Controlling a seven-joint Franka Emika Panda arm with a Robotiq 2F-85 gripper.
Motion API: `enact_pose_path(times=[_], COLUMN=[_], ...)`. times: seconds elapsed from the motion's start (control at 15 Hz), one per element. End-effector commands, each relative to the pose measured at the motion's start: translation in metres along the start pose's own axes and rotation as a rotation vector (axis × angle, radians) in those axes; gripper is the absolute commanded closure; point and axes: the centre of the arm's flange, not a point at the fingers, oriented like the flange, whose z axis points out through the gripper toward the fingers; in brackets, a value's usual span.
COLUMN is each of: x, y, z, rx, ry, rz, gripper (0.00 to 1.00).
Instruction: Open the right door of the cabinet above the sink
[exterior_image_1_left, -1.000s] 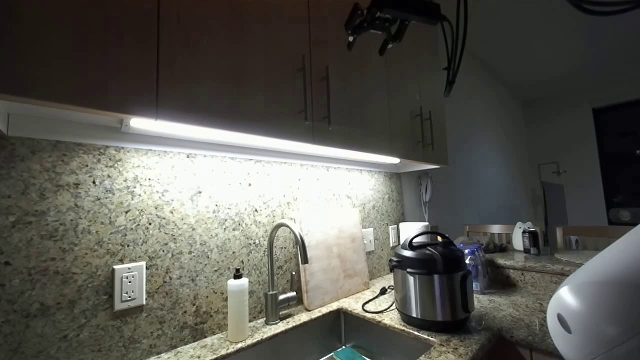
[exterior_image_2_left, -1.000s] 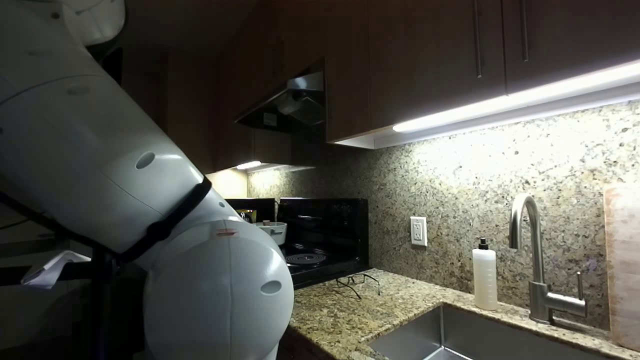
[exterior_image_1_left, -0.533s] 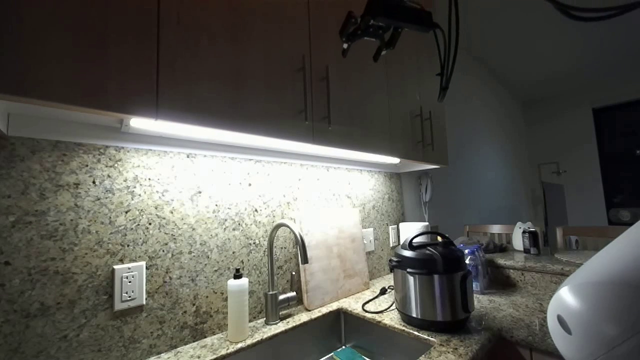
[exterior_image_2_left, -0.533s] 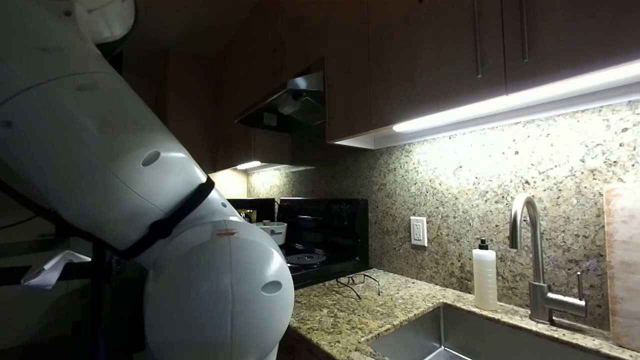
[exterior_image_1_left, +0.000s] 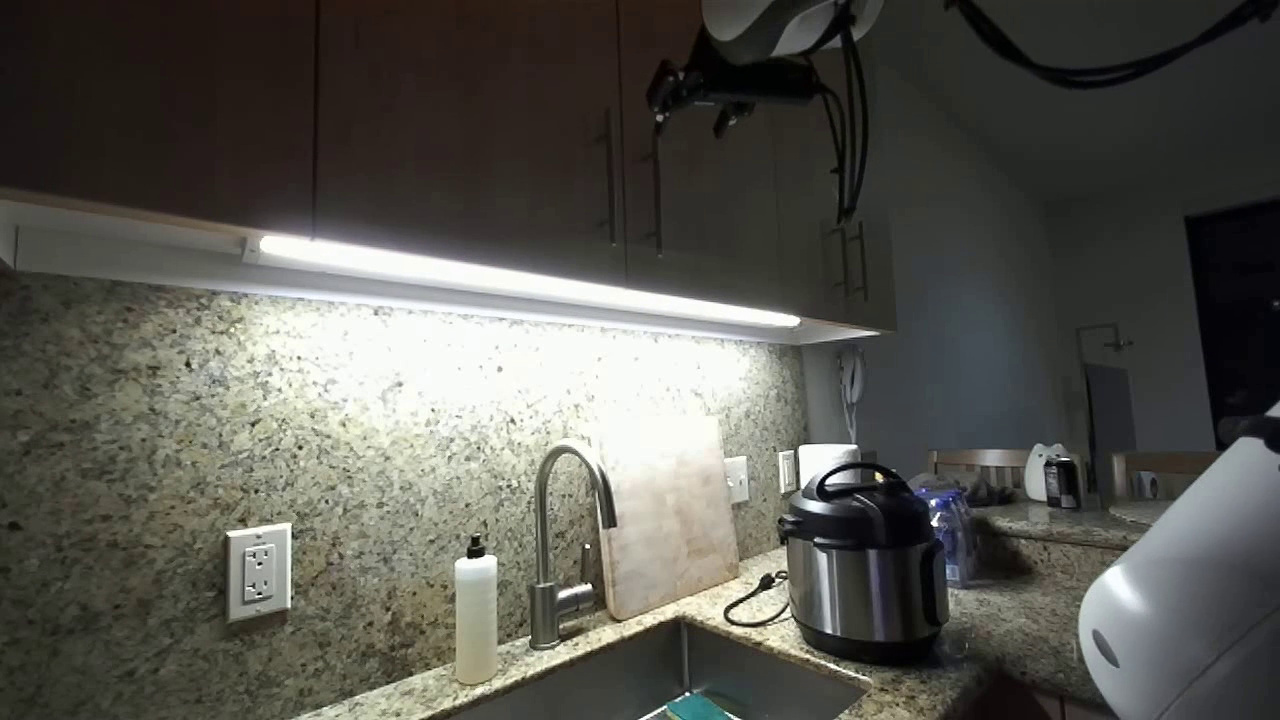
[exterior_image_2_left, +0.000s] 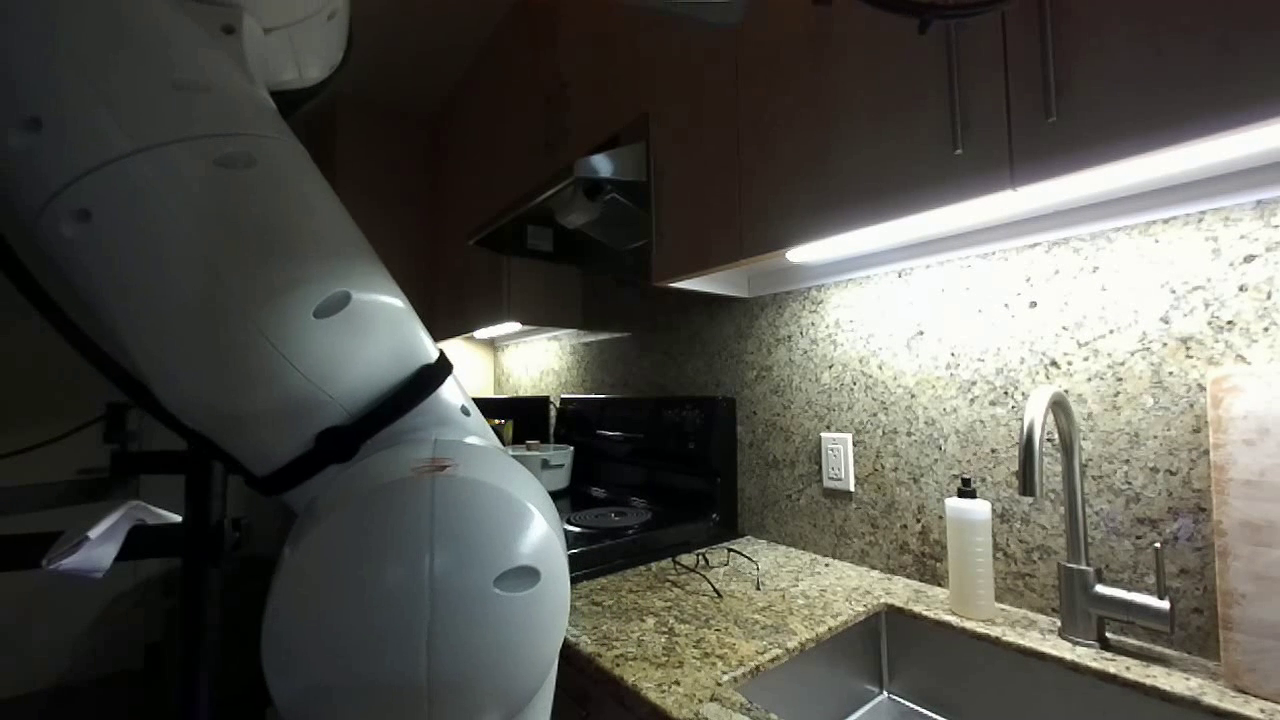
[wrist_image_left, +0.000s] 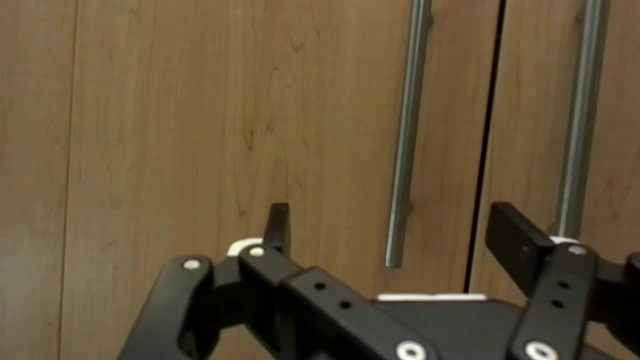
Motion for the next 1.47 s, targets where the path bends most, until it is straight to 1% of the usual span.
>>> enact_pose_path(times=[0.0, 0.2, 0.27, 0.4, 0.47, 0.73, 1.4], x=[-0.014, -0.025, -0.026, -0.027, -0.022, -0.022, -0.011], y=[-0.004, -0.005, -0.007, -0.012, -0.006, -0.009, -0.018], z=[0.017, 0.031, 0.037, 0.037, 0.035, 0.036, 0.070], rx=[-0.058, -0.085, -0.083, -0.063, -0.058, -0.052, -0.099], ry=[0.007, -0.018, -0.030, -0.019, -0.049, -0.048, -0.042], rz=[-0.039, -0.072, -0.082, -0.071, -0.080, -0.083, -0.126], gripper=[0.00, 0.00, 0.00, 0.00, 0.00, 0.00, 0.00])
